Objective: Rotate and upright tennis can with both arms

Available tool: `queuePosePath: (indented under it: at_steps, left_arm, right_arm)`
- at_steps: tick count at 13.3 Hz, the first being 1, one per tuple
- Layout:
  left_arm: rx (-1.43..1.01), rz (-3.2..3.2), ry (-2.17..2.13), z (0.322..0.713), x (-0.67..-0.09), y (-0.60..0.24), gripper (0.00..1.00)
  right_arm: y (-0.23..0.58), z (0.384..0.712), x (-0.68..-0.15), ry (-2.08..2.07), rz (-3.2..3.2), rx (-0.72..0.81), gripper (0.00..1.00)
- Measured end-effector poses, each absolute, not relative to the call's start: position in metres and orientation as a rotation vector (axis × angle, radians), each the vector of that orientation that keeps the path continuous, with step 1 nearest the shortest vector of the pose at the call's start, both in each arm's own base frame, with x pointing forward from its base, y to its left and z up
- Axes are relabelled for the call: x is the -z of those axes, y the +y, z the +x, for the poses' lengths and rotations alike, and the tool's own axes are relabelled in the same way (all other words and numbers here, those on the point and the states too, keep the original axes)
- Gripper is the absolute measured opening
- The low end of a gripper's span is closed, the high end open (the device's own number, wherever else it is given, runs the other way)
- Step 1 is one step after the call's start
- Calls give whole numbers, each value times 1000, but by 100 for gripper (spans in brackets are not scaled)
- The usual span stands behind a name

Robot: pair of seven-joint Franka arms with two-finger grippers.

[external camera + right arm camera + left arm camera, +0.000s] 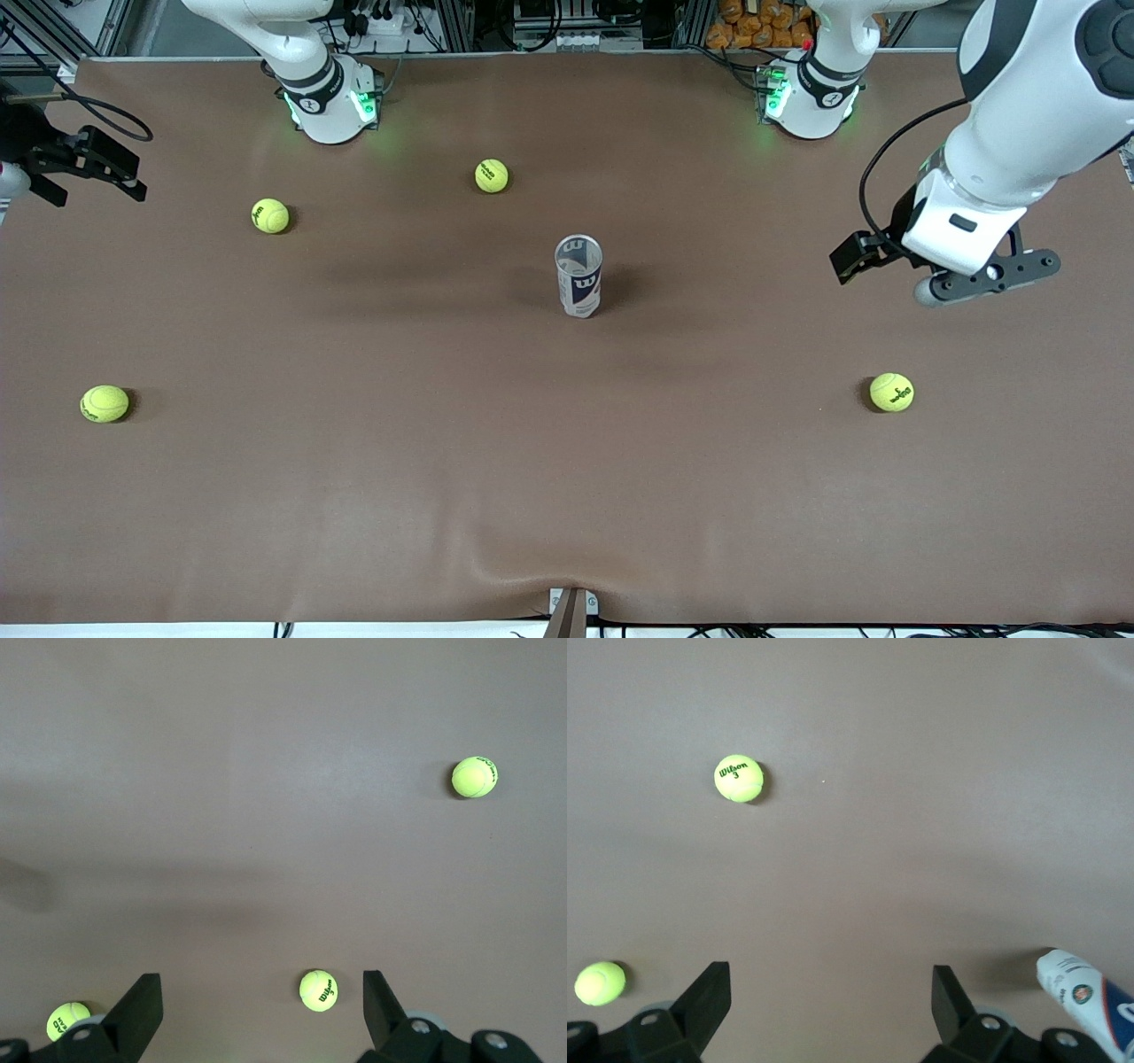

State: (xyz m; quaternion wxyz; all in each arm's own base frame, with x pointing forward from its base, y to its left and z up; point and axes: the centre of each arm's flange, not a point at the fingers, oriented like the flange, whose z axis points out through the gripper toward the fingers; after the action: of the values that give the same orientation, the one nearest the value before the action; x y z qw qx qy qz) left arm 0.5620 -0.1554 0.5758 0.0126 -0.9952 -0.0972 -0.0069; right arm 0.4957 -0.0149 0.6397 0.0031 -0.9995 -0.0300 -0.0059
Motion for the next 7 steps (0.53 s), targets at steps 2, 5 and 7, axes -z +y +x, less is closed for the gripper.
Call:
queuePosePath:
  at_steps: [2, 5, 7]
  left_arm:
    - [26, -3110, -283, 565, -574, -143, 100]
    - [32, -3112, -303, 568, -573, -134, 100]
    - [36, -3112, -306, 569, -574, -132, 100]
  right_arm:
    - [-15, 496, -640, -94, -3134, 19, 100]
    - [-15, 496, -640, -94, -3134, 19, 100]
    - [-15, 496, -640, -94, -3134, 19, 100]
